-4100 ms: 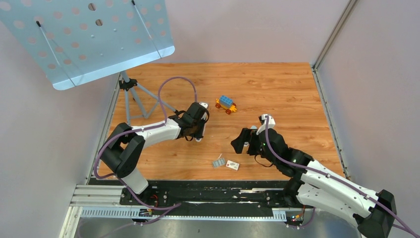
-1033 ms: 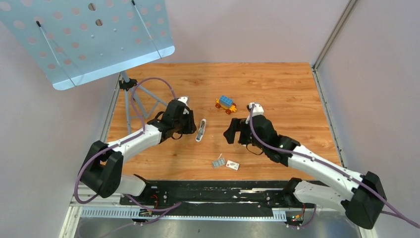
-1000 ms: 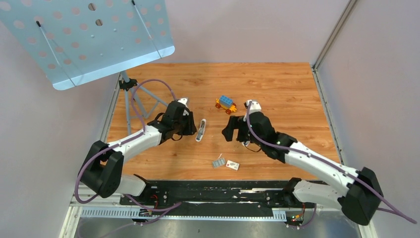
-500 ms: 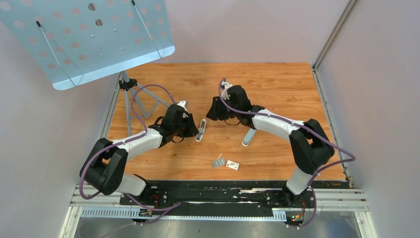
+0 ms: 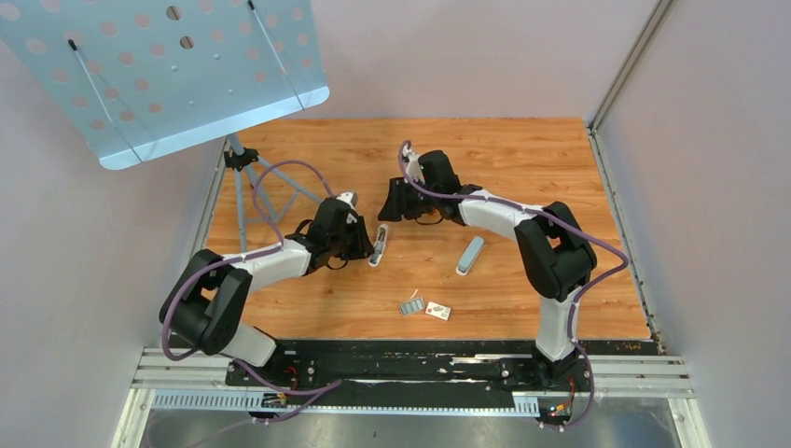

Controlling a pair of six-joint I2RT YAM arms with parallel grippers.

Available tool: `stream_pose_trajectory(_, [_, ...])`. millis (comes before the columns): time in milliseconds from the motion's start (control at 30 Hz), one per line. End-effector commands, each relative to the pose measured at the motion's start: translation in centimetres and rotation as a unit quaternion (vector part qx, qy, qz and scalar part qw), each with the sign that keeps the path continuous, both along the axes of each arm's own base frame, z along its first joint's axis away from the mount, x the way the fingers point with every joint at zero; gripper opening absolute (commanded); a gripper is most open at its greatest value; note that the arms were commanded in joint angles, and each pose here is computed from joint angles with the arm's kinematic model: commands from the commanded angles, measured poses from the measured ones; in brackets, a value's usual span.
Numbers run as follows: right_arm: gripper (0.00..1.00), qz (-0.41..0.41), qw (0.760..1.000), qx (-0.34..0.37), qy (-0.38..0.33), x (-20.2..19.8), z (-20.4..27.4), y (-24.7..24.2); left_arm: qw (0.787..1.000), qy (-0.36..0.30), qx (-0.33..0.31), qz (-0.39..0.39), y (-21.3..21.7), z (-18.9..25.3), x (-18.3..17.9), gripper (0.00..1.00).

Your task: Load the staples into the stapler

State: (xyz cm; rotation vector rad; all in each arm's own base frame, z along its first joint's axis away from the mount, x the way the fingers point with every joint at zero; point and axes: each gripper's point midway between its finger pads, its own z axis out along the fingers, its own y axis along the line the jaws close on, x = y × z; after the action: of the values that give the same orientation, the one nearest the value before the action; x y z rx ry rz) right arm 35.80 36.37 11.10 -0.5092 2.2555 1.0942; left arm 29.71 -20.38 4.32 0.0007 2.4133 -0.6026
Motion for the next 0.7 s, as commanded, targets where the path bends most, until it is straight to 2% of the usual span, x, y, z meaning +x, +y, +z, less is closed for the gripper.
stream_pose_trajectory(0, [0.49, 0.024, 1.0, 0.001, 0.003, 0.1, -0.3, 0.1, 1.0, 0.002, 0.004, -0.007, 0.2, -1.0, 0.0, 0.35])
stream_pose_trajectory(167, [0.48, 0.031, 0.999, -0.004, 0.008, 0.0, -0.7, 0.1, 1.0, 0.006, 0.006, -0.006, 0.2, -1.5, 0.0, 0.35])
stream_pose_trajectory(433, [0.37, 0.052, 0.998, 0.007, 0.023, -0.9, -0.8, 0.4, 1.0, 0.008, 0.011, -0.007, 0.3, -2.0, 0.0, 0.31])
stream_pose_trajectory(667, [0.35, 0.065, 0.997, 0.013, 0.034, -1.7, -0.9, 0.5, 1.0, 0.007, 0.016, -0.007, 0.4, -2.1, 0.1, 0.3])
